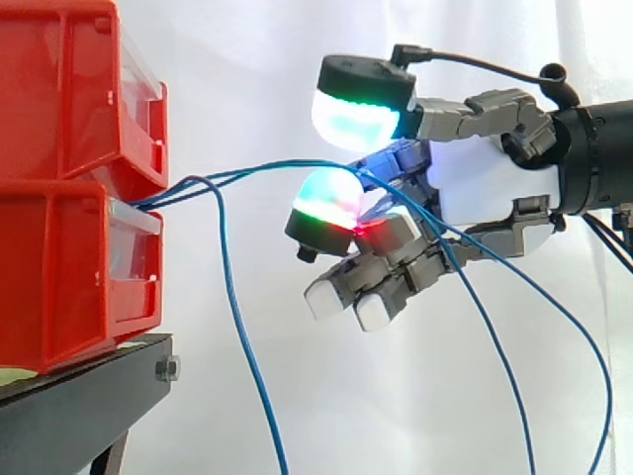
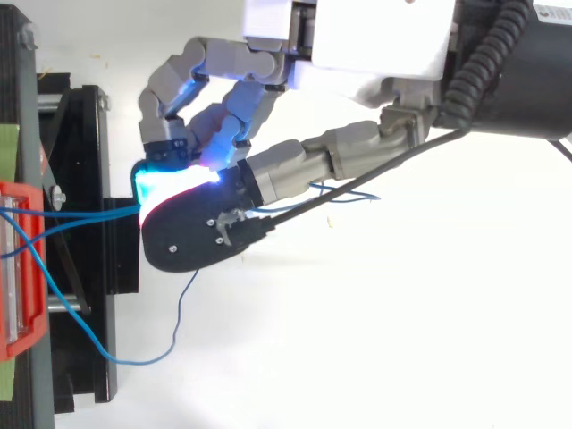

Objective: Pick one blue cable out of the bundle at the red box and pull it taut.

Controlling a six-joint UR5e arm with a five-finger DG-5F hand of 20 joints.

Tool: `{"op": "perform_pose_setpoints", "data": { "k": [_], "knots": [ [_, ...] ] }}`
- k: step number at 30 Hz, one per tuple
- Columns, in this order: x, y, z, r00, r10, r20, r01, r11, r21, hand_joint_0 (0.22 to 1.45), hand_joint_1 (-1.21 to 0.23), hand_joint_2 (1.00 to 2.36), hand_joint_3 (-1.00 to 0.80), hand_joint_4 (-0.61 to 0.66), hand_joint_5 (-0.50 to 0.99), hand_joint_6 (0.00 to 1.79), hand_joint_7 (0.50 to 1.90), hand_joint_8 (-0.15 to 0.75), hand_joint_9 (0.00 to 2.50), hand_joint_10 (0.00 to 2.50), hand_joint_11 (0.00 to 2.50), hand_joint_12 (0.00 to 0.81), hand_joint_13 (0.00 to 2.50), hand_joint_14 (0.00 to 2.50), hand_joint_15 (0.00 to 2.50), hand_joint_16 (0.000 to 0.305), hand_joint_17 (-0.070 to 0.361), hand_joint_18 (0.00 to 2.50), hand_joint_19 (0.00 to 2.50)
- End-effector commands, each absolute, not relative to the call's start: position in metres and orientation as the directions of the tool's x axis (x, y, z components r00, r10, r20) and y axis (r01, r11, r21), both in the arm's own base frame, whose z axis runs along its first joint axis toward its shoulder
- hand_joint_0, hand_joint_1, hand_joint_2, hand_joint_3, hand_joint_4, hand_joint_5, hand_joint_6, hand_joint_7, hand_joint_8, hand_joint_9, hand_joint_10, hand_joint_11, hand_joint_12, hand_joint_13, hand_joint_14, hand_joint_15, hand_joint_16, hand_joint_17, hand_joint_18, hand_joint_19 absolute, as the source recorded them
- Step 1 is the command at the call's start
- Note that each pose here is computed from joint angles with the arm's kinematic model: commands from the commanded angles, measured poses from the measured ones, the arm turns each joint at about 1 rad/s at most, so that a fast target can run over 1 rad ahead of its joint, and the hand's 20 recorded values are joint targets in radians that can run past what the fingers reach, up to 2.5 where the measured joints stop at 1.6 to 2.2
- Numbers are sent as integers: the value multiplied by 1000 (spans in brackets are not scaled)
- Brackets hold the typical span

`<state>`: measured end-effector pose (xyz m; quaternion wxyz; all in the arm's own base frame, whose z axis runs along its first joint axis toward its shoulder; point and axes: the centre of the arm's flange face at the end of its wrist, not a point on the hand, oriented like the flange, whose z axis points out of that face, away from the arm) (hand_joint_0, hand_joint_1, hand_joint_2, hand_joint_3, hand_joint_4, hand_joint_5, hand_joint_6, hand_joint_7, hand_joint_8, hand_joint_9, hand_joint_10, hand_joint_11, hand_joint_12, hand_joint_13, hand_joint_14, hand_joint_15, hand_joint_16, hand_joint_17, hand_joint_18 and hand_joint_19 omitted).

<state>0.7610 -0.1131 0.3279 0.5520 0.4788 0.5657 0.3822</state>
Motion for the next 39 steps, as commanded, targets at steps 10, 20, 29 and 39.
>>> {"op": "perform_pose_setpoints", "data": {
  "k": [10, 20, 29, 39],
  "knots": [
    [761, -114, 328, 68, 963, -260, 120, 251, 961, 620, -770, 1008, -50, 154, -134, 923, 1061, 440, 1192, 11, 1187, 416, 782, 13, 374, 61, 137, 827, 421],
    [761, -114, 328, 68, 964, -258, 120, 249, 961, 681, -919, 1014, -255, 136, -162, 927, 1056, 367, 1076, 17, 1208, 361, 696, 15, 393, 51, 116, 707, 419],
    [761, -114, 328, 68, 964, -258, 120, 249, 961, 507, -813, 1000, -500, 200, -158, 923, 1014, 393, 1099, 15, 1175, 382, 705, 14, 388, 55, 125, 725, 444],
    [761, -114, 328, 68, 964, -258, 120, 249, 961, 597, -577, 1009, -356, 185, -148, 904, 1063, 374, 1134, 16, 1173, 369, 708, 16, 391, 51, 115, 699, 488]
  ]
}}
